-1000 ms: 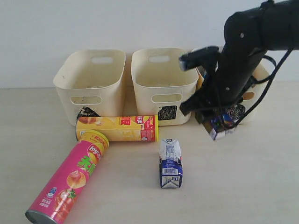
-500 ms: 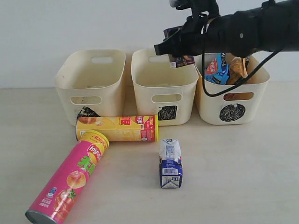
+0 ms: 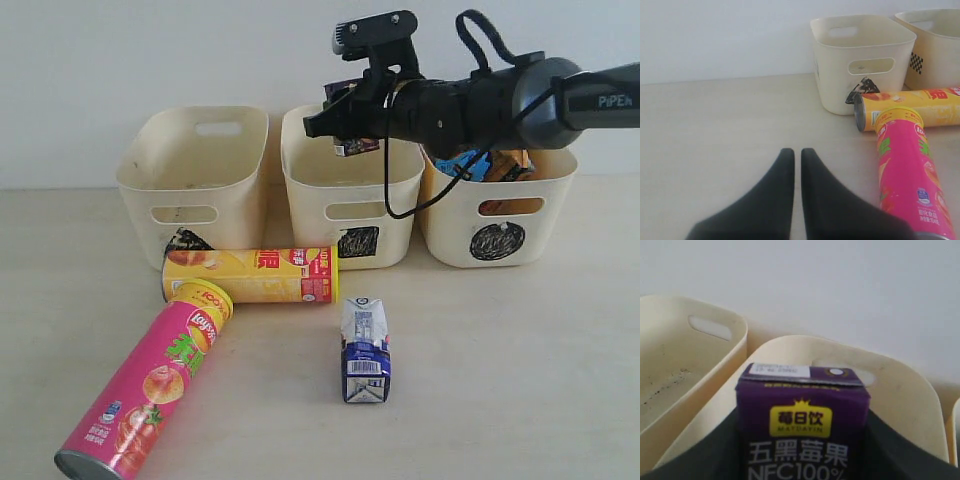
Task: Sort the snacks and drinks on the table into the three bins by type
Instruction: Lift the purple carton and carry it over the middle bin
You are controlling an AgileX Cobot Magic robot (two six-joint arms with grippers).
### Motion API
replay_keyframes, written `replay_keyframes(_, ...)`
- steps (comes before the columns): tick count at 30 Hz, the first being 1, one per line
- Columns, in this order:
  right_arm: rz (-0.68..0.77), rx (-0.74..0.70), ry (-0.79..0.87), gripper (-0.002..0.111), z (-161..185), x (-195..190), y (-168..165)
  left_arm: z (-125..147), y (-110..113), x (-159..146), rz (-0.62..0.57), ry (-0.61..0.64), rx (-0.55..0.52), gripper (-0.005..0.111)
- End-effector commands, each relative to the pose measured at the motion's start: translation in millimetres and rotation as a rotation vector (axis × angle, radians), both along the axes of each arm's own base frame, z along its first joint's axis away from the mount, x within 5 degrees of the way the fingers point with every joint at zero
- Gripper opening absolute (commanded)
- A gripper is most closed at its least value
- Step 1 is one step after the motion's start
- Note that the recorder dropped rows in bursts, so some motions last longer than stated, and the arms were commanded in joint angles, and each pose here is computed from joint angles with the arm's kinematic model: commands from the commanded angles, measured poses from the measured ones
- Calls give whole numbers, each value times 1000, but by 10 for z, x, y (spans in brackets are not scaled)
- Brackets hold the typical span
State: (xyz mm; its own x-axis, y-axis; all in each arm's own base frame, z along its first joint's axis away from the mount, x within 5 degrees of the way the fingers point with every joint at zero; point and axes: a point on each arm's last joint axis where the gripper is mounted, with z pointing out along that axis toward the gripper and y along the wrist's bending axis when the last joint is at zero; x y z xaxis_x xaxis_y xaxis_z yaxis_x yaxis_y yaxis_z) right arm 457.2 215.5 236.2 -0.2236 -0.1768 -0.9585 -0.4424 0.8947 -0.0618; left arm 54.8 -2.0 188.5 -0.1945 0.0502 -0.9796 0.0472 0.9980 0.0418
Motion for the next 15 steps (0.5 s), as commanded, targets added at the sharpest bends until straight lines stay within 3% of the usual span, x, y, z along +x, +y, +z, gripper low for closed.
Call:
replay_keyframes(1,-17,-1,15,0,-28,111,-28,-8,1,-1,5,-3,-16,4)
replay_keyframes(4,-27,-13,52,1,-114,149,-58,-8,1,-1,5,-3,-16,4)
replay_keyframes(6,-31,-14,69,7,-143,153,-69,-8,1,-1,5,-3,-16,4)
replay_keyframes(12,-31,-21,86,55,-195,158,-67,-8,1,-1,5,-3,-16,4)
replay_keyframes(15,-31,-21,86,67,-195,158,-67,-8,1,-1,5,-3,-16,4)
